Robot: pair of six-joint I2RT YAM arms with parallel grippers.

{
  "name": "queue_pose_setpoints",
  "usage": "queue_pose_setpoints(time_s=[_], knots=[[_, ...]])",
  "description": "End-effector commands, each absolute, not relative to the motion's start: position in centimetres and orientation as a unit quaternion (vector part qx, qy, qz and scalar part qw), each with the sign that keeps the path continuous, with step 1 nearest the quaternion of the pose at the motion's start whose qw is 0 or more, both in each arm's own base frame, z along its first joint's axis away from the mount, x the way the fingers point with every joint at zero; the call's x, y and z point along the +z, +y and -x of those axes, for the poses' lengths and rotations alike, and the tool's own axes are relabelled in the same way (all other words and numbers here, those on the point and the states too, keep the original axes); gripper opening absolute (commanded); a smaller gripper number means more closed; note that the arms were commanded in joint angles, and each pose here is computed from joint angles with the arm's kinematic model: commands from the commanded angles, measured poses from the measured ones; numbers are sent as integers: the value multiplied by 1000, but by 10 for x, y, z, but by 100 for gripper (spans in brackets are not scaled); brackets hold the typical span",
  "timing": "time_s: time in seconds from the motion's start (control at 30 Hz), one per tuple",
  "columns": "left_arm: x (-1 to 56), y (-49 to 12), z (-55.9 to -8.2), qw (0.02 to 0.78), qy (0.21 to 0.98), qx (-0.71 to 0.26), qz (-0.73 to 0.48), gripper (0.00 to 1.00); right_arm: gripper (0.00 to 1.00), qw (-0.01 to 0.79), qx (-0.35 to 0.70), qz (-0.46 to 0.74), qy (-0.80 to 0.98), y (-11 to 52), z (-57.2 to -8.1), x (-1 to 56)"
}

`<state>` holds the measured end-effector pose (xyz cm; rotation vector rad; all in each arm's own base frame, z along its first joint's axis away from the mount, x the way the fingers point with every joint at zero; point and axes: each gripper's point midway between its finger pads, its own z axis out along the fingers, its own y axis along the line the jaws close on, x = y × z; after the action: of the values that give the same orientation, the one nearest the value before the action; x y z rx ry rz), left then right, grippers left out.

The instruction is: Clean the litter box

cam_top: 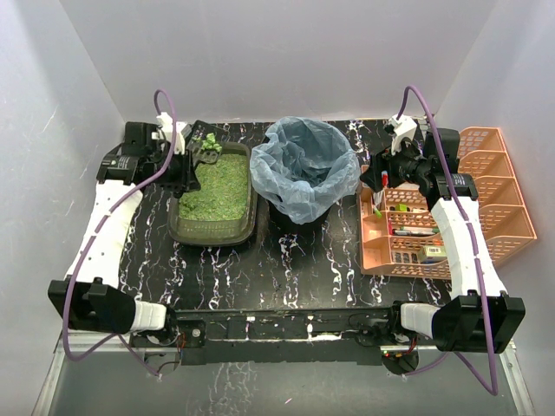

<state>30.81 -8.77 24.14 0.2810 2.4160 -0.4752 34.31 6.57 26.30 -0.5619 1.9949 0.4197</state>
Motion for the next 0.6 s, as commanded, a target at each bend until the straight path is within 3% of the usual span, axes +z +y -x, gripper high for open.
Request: queue_pose_setpoints(time_s=[0.0, 0.57], knots=[[270, -106, -311, 338, 912, -194, -125, 0, 71, 526, 158, 240, 801, 65, -345, 285], [313, -204, -321, 346, 881, -193, -258, 0, 72, 515, 130, 225, 817, 54, -339, 279]])
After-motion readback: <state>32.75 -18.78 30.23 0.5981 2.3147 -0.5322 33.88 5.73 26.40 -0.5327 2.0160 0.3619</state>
